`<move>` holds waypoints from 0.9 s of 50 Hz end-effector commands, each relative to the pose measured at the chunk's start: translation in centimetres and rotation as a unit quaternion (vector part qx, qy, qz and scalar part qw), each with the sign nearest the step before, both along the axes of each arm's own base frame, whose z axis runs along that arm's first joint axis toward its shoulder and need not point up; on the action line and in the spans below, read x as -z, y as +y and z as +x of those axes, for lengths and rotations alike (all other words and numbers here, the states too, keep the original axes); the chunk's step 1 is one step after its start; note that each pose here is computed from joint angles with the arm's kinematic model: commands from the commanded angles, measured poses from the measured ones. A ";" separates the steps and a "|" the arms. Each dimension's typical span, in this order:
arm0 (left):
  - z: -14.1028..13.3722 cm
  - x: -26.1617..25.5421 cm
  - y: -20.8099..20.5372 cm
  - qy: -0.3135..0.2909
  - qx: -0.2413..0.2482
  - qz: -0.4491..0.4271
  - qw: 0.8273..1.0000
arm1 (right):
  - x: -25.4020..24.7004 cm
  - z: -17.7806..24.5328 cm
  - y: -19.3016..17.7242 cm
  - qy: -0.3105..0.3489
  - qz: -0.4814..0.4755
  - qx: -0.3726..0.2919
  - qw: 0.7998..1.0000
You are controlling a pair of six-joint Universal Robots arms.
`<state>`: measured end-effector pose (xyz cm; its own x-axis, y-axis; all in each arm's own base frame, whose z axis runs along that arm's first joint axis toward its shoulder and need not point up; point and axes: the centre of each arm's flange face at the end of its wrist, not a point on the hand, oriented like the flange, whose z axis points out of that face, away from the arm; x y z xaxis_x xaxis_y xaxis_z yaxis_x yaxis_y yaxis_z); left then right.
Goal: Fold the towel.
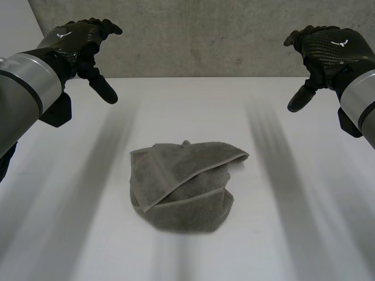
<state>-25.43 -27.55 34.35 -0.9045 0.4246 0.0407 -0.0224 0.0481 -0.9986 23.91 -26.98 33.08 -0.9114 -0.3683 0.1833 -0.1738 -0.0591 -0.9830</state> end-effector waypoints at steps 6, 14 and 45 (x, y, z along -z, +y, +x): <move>-0.7 1.3 0.9 -0.010 0.019 0.014 1.000 | -0.2 0.1 0.0 0.004 -0.009 -0.003 1.000; -3.8 6.7 1.1 -0.101 0.079 0.028 0.991 | 0.0 0.0 -0.3 0.005 -0.007 0.000 1.000; -7.2 13.9 1.2 -0.209 0.136 0.001 0.969 | 4.3 1.2 -1.4 0.060 0.034 -0.029 0.997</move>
